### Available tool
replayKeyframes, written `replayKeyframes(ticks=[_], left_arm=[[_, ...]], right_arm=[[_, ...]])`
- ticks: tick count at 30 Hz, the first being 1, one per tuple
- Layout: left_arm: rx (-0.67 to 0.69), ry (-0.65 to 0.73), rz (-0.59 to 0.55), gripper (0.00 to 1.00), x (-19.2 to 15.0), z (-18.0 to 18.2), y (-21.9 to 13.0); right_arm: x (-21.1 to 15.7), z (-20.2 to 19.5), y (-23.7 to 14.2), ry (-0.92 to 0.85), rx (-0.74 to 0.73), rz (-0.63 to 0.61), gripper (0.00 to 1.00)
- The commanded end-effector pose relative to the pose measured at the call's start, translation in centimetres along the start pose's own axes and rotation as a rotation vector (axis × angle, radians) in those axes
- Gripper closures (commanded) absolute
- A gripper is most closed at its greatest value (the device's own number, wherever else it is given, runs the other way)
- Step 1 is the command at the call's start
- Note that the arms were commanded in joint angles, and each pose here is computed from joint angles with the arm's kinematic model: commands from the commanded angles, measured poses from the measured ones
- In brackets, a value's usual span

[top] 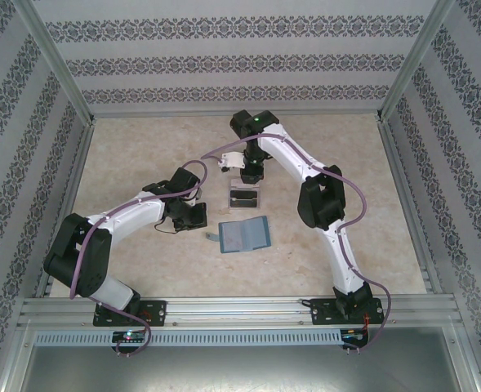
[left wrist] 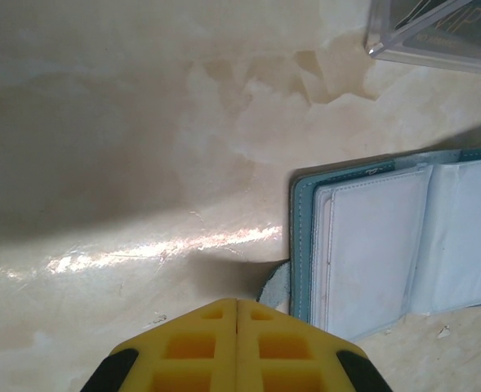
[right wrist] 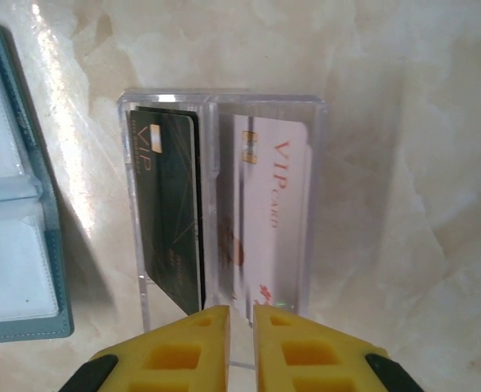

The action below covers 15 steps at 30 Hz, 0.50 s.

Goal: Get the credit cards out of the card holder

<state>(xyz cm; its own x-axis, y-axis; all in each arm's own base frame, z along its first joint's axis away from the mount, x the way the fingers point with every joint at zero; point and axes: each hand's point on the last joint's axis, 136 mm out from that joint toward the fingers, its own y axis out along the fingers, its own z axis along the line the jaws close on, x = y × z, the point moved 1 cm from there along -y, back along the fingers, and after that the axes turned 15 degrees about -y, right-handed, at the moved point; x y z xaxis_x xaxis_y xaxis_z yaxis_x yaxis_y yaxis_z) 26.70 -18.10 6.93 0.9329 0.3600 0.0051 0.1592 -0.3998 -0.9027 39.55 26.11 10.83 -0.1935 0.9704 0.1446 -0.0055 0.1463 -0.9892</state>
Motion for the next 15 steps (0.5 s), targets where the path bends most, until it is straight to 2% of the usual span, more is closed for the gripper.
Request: replayKeyframes(ticks=[1, 7, 15], left_arm=[[-0.004, -0.005, 0.015, 0.96, 0.1, 0.2, -0.1], [-0.03, -0.016, 0.017, 0.97, 0.2, -0.5, -0.2], [-0.063, -0.019, 0.033, 0.96, 0.3, -1.6, -0.2]], right_arm=[[0.2, -0.4, -1.6, 0.009, -0.05, 0.018, 0.83], [0.7, -0.4, -2.8, 0.052, -0.097, -0.01, 0.82], [1.7, -0.9, -3.6, 0.28, -0.226, -0.13, 0.81]])
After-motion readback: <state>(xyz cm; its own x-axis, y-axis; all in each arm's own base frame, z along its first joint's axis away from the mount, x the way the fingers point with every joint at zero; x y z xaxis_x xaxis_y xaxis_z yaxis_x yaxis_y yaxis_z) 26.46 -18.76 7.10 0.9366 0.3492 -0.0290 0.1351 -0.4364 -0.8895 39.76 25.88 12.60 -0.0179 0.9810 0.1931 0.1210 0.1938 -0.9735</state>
